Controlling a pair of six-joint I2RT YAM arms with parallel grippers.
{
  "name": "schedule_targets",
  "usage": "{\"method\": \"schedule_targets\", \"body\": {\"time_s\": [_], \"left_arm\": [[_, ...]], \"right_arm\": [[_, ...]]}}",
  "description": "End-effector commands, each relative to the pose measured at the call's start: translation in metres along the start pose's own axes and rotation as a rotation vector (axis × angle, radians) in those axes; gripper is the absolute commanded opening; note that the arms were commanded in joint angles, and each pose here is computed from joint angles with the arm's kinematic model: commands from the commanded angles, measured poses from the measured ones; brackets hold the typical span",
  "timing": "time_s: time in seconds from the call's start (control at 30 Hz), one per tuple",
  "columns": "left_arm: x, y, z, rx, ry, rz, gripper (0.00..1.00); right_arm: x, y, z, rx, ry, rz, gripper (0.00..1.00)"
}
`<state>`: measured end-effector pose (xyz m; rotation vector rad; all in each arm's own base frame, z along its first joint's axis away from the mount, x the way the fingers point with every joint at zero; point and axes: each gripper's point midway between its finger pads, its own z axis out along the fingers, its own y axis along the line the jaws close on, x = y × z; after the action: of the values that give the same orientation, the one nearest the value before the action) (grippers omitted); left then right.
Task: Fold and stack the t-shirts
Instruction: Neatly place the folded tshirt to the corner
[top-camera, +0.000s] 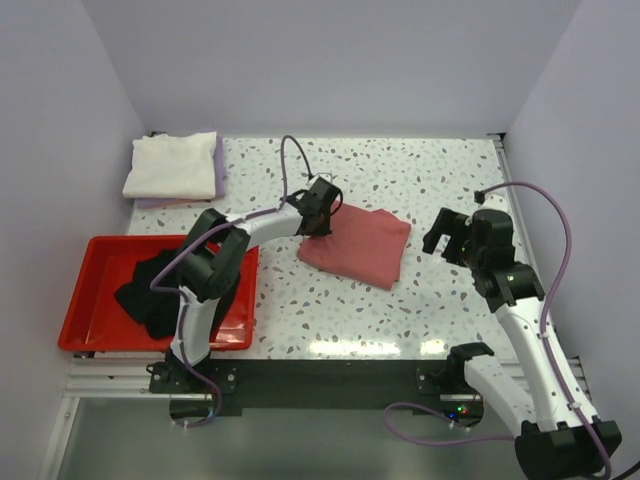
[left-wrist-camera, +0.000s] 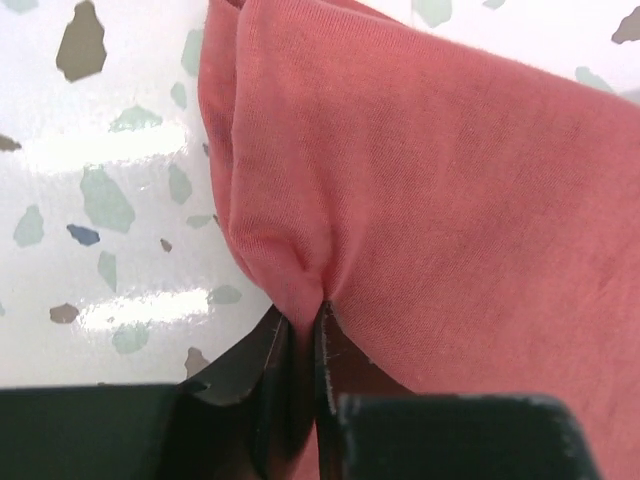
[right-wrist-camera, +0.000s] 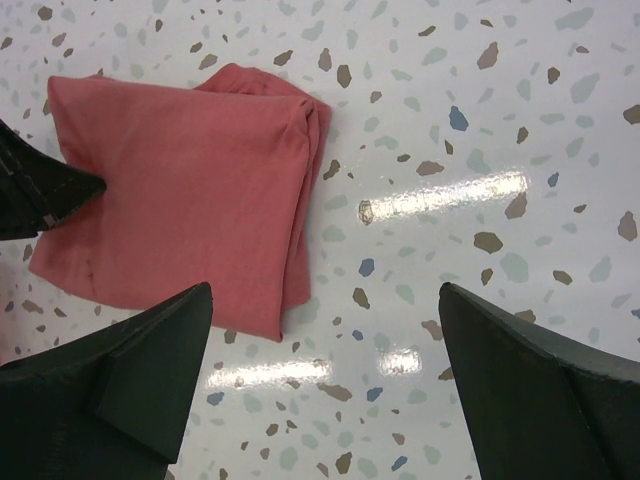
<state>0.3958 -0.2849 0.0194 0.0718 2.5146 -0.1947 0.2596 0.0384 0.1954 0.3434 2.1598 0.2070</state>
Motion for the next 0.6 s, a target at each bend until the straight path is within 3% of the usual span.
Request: {"method": "schedule_targets", "body": {"time_s": [0.0, 0.07, 0.57], "left_arm": [[0.026, 0.021, 0.013, -0.123, 0.087, 0.073, 0.10], [0.015, 0.018, 0.010, -0.124, 0.059, 0.073, 0.00], [-0.074, 0.047, -0.040, -0.295, -0.229, 0.213, 0.00]], "right_arm": [[-0.008, 0.000, 0.002, 0.002, -0.025, -0.006, 0.99], [-0.007, -0.001, 0.003, 0.014, -0.013, -0.009, 0.99], [0.000, 0.011, 0.014, -0.054, 0.007, -0.001, 0.99]]}}
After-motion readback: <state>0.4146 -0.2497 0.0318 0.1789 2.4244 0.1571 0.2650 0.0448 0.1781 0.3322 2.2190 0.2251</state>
